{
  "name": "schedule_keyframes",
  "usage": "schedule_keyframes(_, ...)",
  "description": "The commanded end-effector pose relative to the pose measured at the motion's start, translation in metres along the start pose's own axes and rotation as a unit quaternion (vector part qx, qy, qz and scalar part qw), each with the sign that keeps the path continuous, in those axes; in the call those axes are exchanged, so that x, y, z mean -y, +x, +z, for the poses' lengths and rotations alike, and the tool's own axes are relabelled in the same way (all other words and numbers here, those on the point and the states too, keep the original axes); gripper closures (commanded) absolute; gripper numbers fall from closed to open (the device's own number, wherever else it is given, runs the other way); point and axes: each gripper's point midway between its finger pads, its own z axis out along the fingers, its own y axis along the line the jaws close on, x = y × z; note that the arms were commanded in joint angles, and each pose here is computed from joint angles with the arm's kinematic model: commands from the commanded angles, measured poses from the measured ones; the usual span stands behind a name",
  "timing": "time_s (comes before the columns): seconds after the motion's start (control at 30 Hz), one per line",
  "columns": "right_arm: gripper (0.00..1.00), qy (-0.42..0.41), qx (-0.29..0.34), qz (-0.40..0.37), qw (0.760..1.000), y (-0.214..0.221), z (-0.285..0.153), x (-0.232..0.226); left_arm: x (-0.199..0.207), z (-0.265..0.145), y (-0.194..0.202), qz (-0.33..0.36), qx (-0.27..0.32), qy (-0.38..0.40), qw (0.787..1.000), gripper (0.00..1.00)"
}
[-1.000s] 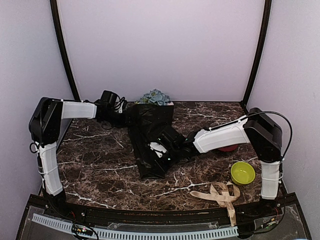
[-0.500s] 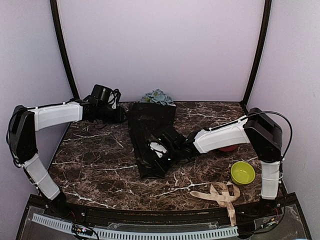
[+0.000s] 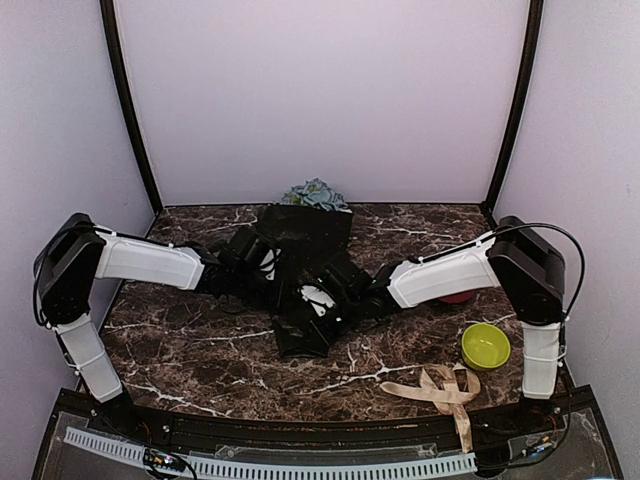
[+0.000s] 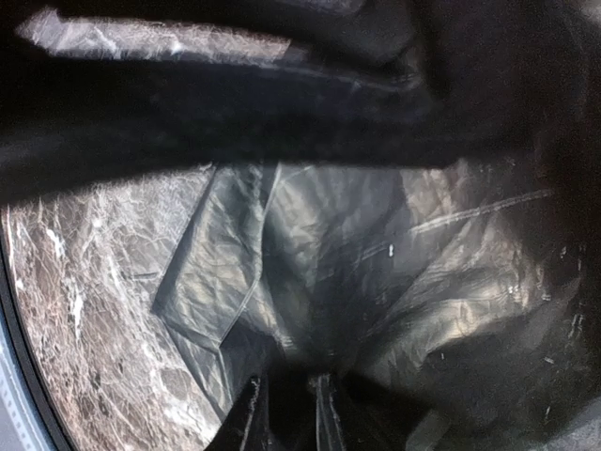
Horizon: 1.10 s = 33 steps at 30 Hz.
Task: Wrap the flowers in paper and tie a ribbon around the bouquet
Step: Press the fold line on the folded bouquet, then pick up the ribbon from the corner of the board.
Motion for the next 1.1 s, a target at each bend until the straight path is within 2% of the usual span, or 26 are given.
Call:
schedule_keyframes(0.0,0.81,-0.009,-0.015,0.006,1.0,0.015,0.004,-0.007,0.007,0.009,-0.003,-0.023,-0.007,0.011,1.0,0.7)
schedule_keyframes(0.13,0.81,-0.011,-0.013,0.004,1.0,0.013,0.003,-0.009,-0.014,0.014,0.015,-0.044,-0.035,-0.033,0.998,0.71)
schedule_keyframes(0.27,0.81,-0.012,-0.006,0.001,1.0,0.007,-0.005,-0.012,-0.032,0.015,0.035,-0.073,-0.058,-0.044,0.995,0.71)
schedule_keyframes(0.5,0.81,-0.036,0.021,-0.017,0.999,-0.016,-0.057,-0.037,-0.043,0.015,0.046,-0.079,-0.07,-0.045,0.993,0.71)
schedule_keyframes(0.63,0.79,-0.029,0.014,0.005,0.999,-0.003,-0.09,-0.039,-0.043,0.018,0.049,-0.078,-0.07,-0.037,0.994,0.72)
schedule_keyframes(0.77,0.76,0.051,-0.043,0.059,0.996,0.039,-0.106,-0.009,-0.045,0.021,0.056,-0.082,-0.075,-0.032,0.993,0.72)
schedule_keyframes(0.87,0.62,0.105,-0.113,0.096,0.983,0.086,-0.116,0.012,-0.045,0.022,0.06,-0.085,-0.078,-0.026,0.993,0.72)
schedule_keyframes(0.97,0.39,0.139,-0.155,0.109,0.972,0.114,-0.127,0.023,-0.047,0.022,0.06,-0.087,-0.077,-0.023,0.993,0.72)
schedule_keyframes(1.07,0.27,0.168,-0.181,0.108,0.963,0.132,-0.133,0.033,-0.047,0.023,0.061,-0.086,-0.076,-0.02,0.993,0.72)
